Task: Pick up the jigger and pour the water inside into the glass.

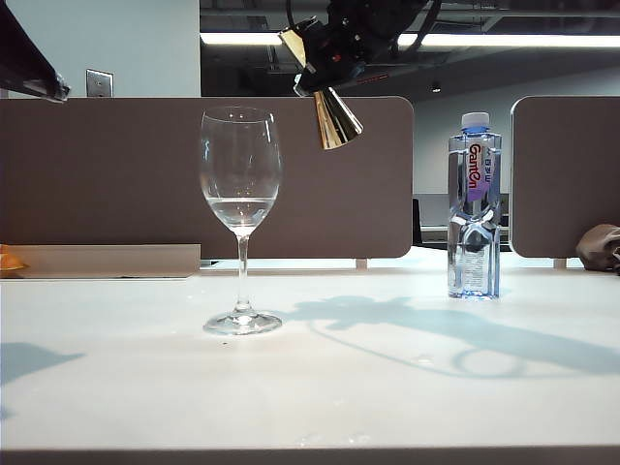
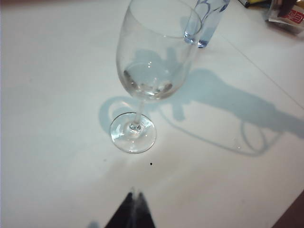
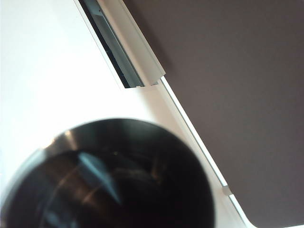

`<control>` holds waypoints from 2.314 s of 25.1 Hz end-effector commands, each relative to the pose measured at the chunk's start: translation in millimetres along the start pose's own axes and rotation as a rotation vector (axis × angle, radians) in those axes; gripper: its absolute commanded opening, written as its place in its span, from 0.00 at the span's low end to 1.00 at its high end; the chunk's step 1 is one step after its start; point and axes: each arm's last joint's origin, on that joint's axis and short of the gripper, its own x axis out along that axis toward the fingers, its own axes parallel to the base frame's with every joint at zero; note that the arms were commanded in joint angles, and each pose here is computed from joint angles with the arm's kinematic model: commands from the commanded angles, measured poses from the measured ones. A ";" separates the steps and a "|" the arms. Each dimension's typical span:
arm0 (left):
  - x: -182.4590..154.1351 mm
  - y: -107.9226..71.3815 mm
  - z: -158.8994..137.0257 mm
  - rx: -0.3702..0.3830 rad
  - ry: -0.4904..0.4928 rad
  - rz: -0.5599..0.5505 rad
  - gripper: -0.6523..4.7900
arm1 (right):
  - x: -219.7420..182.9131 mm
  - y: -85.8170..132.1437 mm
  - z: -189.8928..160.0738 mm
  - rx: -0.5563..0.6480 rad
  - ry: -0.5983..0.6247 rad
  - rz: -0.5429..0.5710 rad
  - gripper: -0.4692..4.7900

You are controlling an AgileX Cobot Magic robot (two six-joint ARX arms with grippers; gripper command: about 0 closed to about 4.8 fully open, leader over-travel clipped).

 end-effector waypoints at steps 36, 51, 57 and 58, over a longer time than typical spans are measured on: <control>-0.3 -0.2 0.7 0.000 -0.006 -0.003 0.13 | 19.4 17.2 12.8 -0.195 -0.045 -0.070 0.11; -0.3 -0.2 0.7 0.000 -0.006 -0.003 0.13 | 19.5 17.2 12.7 -0.276 -0.039 -0.074 0.11; -0.3 -0.2 0.7 0.000 -0.006 -0.003 0.13 | 19.5 17.1 12.7 -0.326 -0.037 -0.075 0.11; -0.3 -0.2 0.7 0.000 -0.006 -0.003 0.13 | 19.5 17.2 12.7 -0.329 -0.037 -0.075 0.11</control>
